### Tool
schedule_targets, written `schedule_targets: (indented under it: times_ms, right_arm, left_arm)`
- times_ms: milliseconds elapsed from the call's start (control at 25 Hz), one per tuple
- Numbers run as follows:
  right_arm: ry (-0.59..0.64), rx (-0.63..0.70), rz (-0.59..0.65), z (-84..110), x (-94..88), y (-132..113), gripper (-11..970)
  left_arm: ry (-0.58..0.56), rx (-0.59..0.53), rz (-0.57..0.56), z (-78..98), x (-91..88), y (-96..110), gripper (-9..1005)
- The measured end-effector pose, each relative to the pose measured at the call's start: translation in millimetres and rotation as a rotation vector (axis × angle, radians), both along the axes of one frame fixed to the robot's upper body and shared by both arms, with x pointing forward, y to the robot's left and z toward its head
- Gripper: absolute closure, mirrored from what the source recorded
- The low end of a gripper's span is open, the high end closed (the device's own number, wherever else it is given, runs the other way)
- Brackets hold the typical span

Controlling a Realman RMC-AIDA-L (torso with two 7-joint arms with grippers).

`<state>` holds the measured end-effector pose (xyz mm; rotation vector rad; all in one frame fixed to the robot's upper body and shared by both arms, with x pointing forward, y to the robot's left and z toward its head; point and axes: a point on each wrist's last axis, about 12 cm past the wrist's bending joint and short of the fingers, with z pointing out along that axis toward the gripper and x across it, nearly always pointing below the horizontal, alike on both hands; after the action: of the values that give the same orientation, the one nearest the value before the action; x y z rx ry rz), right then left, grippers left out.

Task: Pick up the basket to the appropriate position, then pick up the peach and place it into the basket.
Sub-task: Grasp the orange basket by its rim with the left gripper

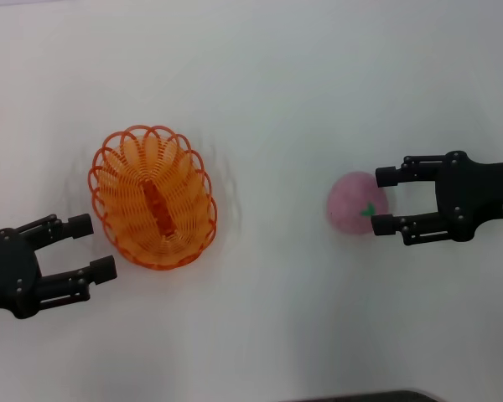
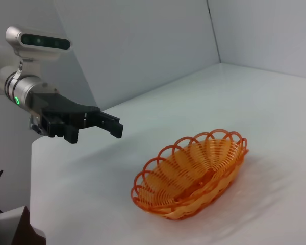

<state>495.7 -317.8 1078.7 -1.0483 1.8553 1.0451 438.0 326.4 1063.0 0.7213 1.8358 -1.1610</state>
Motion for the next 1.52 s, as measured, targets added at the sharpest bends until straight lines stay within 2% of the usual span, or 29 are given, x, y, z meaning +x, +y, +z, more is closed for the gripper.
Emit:
schedule_targets:
  times_ms: [680, 840, 920, 1000, 1040, 1200, 1320, 1520]
  right_arm:
    - [-0.007, 0.006, 0.005, 1.6, 2.3, 2, 144]
    - [-0.008, 0.006, 0.004, 1.8, 2.7, 2, 145]
    - [-0.010, 0.006, 0.004, 2.2, 3.3, 2, 145]
    - [-0.012, 0.006, 0.006, 2.8, 4.3, 3, 146]
    - [-0.013, 0.005, 0.007, 3.1, 4.8, 3, 146]
    - [-0.019, 0.001, 0.011, 4.8, 7.0, 3, 147]
    - [-0.029, -0.002, 0.018, 5.0, 8.0, 4, 148]
    - [-0.047, -0.005, 0.026, 4.3, 8.3, 5, 150]
  left_arm:
    - [-0.016, -0.015, 0.017, 4.5, 1.5, 4, 124]
    - [-0.004, -0.034, 0.029, 12.5, 6.8, 7, 124]
    - [-0.004, -0.047, 0.036, 24.2, 13.2, 11, 124]
    - [0.011, -0.055, 0.039, 48.1, 27.0, 16, 125]
    - [0.011, -0.055, 0.039, 48.1, 27.0, 16, 125]
    - [0.045, -0.026, 0.027, 84.1, 56.7, 16, 125]
    - [0.087, -0.009, -0.017, 111.8, 84.8, 9, 125]
    - [0.134, 0.064, -0.079, 144.7, 122.1, -13, 124]
